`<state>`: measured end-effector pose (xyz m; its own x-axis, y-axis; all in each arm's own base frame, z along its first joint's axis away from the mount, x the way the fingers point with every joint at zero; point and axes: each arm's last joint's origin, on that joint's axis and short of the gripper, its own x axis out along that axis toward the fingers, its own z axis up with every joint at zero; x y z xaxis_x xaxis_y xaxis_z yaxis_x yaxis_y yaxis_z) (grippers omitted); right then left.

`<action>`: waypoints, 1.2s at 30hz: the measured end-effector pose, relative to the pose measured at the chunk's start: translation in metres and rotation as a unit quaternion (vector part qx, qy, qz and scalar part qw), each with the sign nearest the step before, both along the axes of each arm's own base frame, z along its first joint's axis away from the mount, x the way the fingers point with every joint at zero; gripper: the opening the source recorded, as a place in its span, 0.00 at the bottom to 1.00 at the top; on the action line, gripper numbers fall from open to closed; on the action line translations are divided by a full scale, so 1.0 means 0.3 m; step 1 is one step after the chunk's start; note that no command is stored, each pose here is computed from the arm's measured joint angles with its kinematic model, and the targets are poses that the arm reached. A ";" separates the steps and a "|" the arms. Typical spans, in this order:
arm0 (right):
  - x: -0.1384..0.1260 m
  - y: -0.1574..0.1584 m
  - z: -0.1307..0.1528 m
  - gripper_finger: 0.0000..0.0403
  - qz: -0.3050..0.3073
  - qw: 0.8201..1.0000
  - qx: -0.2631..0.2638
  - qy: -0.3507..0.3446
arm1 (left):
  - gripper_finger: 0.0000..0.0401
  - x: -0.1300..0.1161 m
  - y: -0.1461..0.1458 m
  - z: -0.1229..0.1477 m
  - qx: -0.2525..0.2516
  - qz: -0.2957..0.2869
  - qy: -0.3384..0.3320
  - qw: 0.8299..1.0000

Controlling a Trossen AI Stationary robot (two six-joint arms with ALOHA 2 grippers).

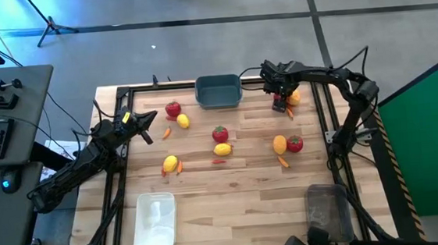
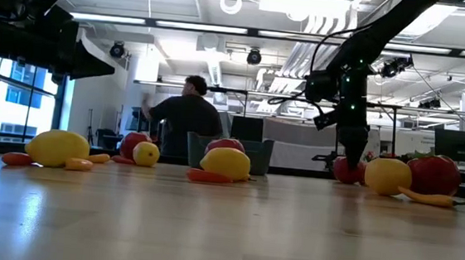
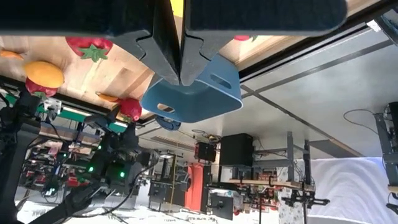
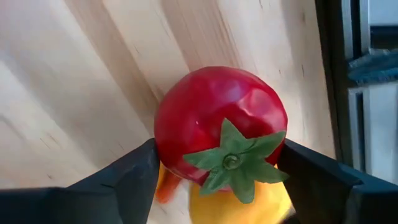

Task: Sort produce into baskets
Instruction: Put the top right red tomato into the blue bin

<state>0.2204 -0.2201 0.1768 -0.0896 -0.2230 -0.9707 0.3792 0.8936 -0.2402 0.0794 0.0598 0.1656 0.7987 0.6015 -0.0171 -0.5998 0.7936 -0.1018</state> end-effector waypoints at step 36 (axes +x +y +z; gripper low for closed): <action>0.608 -0.100 0.213 0.53 0.132 0.982 -0.030 -0.133 | 0.00 0.006 0.005 -0.010 -0.011 0.000 0.014 1.000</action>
